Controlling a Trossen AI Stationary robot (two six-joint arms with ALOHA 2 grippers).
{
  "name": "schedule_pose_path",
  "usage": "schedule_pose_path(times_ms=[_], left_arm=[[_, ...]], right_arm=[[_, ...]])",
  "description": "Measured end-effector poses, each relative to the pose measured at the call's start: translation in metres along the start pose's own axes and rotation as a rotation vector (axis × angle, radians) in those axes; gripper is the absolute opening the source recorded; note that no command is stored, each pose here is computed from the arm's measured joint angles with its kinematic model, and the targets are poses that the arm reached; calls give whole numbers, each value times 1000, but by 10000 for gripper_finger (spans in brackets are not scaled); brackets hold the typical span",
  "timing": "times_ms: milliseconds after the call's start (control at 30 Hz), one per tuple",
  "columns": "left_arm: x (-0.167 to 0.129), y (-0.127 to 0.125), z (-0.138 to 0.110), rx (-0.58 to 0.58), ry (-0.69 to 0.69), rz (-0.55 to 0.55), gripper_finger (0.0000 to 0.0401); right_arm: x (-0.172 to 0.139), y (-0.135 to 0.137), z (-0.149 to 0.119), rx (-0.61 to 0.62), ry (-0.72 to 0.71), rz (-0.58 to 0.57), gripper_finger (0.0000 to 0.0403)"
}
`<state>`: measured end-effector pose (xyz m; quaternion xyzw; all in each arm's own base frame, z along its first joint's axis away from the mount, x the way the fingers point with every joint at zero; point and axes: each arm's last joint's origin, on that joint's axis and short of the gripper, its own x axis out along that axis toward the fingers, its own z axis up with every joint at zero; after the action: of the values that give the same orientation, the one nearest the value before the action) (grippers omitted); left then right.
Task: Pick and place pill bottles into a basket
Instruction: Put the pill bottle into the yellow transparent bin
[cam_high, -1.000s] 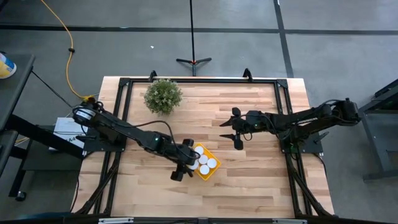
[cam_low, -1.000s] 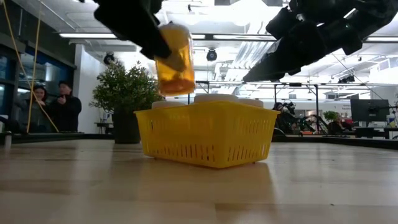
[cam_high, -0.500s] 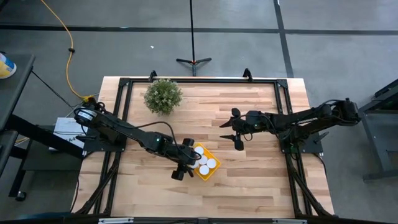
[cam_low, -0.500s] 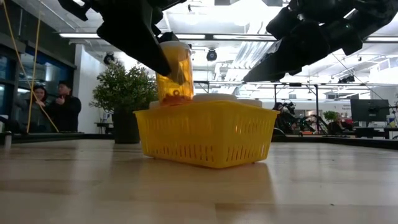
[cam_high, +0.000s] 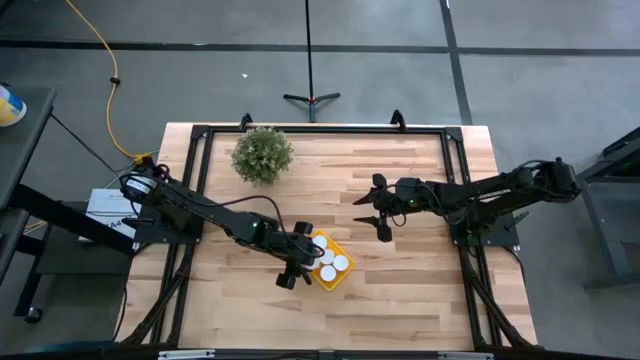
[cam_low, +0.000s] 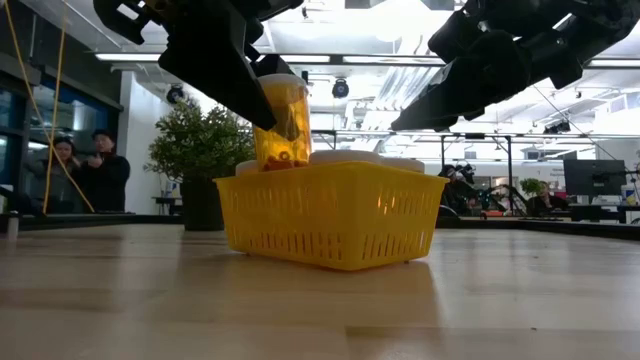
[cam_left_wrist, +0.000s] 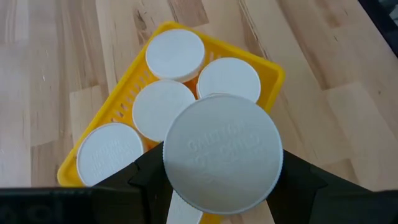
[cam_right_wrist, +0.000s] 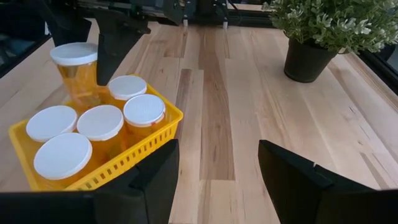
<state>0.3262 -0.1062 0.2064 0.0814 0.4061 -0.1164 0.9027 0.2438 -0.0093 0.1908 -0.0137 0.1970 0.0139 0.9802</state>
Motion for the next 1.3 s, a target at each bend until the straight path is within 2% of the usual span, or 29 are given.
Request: schedule_pose_path(times_ms=[500,733,1033,1300], left_arm=[[12,15,-3,-18,17,-4,241],[17,13,-8,-18,56,-26,241],[17,13,-8,-44,59,-29,241],[17,23,-10,-87,68,-10,251]], right_arm=[[0,0,-1,0,8,2,211],[0,0,-1,-1,10,2,211],[0,0,-1,-1,9,1,211],[0,0,-1,-1,10,1,211]])
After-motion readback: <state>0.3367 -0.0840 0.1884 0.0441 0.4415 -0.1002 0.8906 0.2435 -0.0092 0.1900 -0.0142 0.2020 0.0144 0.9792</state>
